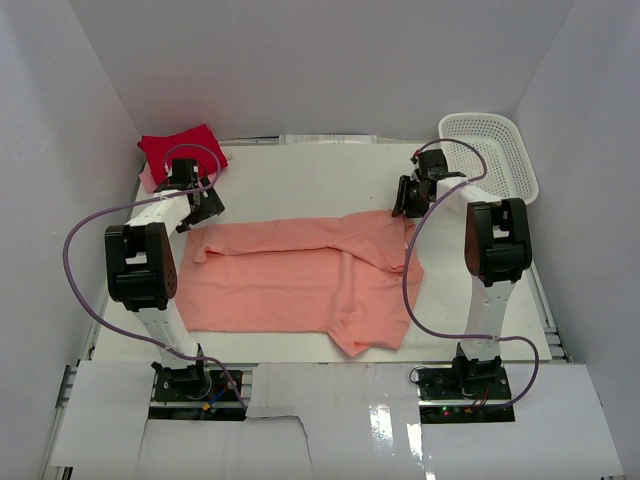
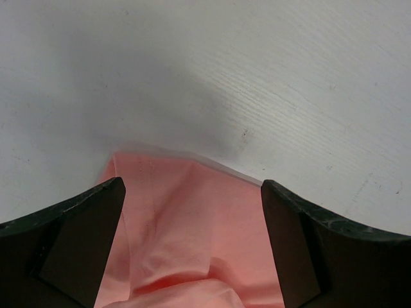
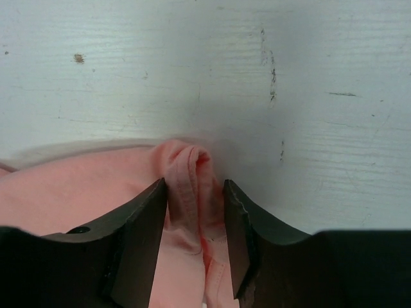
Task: Fold and stack the t-shirts
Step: Fold the flattened tshirt in 1/3 of the way
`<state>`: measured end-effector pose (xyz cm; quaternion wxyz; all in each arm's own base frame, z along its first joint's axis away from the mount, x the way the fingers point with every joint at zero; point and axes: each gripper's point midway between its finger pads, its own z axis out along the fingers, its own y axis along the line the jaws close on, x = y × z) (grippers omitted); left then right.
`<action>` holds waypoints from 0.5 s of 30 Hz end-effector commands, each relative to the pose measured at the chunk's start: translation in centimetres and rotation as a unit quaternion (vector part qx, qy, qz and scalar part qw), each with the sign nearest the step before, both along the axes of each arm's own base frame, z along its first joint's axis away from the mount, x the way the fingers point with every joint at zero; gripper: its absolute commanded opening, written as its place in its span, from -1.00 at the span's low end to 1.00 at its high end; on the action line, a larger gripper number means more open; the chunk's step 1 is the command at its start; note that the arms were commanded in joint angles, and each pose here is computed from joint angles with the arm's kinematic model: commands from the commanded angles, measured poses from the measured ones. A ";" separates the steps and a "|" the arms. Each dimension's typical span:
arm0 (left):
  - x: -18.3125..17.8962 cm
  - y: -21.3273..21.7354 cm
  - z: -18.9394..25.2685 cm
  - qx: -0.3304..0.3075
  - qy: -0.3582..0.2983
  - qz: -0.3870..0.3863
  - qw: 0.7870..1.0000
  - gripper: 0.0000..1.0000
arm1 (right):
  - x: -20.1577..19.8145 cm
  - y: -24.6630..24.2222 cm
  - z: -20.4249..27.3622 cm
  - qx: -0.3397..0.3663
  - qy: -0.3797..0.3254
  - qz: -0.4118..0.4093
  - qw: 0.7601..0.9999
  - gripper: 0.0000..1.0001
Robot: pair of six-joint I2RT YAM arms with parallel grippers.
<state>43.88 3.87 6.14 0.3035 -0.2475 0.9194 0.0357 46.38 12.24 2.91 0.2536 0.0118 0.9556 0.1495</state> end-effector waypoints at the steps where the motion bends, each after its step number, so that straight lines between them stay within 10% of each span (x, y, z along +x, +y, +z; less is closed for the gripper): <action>1: 1.1 -0.1 2.4 -0.004 -0.033 -0.006 0.999 0.96 | -1.0 -0.3 0.2 -0.016 0.015 0.009 1.000 -0.14; 7: 1.0 -0.2 2.7 -0.005 -0.036 -0.008 0.999 0.96 | -1.0 -1.6 -0.2 -0.054 0.022 -0.005 0.998 -0.83; 15: 1.2 -0.4 3.1 -0.008 -0.039 -0.012 0.999 0.96 | 1.5 -4.2 0.3 -0.120 0.010 -0.040 0.992 -0.85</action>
